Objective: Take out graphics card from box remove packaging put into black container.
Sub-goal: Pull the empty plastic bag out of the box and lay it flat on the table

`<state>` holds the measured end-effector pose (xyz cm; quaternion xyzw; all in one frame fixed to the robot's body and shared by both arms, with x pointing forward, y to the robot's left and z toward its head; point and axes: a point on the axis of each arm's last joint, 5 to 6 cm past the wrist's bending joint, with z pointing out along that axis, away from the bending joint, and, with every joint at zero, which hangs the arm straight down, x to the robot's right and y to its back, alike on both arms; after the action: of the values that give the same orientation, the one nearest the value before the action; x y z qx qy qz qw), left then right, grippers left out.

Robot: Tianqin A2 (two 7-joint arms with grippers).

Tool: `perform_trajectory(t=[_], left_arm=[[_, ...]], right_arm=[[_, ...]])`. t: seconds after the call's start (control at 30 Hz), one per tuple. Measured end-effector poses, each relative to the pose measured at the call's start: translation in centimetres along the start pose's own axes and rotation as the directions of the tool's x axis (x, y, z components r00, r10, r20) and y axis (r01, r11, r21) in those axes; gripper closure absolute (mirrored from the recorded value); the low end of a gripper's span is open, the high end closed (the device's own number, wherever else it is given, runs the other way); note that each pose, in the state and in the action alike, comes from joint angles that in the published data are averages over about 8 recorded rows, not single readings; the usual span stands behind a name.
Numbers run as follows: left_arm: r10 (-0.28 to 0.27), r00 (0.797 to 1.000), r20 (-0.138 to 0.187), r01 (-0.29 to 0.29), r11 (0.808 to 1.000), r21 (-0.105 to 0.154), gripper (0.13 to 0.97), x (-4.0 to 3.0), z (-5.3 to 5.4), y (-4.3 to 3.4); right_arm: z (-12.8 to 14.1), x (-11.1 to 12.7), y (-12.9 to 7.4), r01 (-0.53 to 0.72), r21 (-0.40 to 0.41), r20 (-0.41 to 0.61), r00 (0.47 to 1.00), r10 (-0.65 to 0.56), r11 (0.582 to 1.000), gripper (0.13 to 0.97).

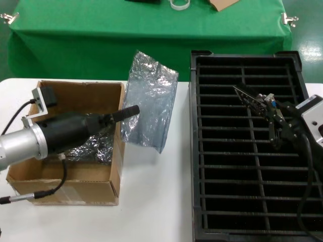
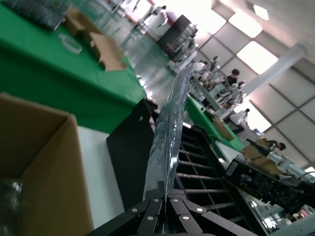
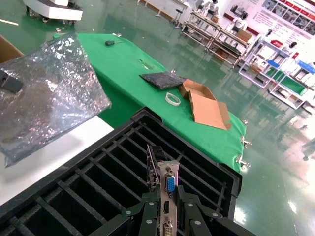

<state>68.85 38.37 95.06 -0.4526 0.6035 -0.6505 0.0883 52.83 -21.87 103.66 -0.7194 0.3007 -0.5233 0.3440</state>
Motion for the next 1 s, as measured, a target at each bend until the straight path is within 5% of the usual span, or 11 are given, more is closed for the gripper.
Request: perform_trajectory(t=[0.33, 0.7, 1.0], left_arm=[[-0.121, 0.986, 0.115, 0.128, 0.990, -0.058, 0.958, 2.21, -0.1, 1.11], [-0.173, 0.953, 0.248, 0.182, 0.983, -0.016, 0.958, 5.89, -1.6, 1.63], [-0.185, 0.950, 0.252, 0.188, 0.982, 0.011, 0.958, 8.07, -2.1, 2.23]], right_arm=[[0.1, 0.0, -0.2, 0.002, -0.009, 0.007, 1.000, -0.002, 1.000, 0.910], [0.5, 0.2, -0.3, 0.000, -0.025, 0.017, 1.000, 0.000, 1.000, 0.910], [1.1, 0.7, -1.3, 0.013, -0.032, 0.059, 0.998, -0.011, 0.999, 0.910]])
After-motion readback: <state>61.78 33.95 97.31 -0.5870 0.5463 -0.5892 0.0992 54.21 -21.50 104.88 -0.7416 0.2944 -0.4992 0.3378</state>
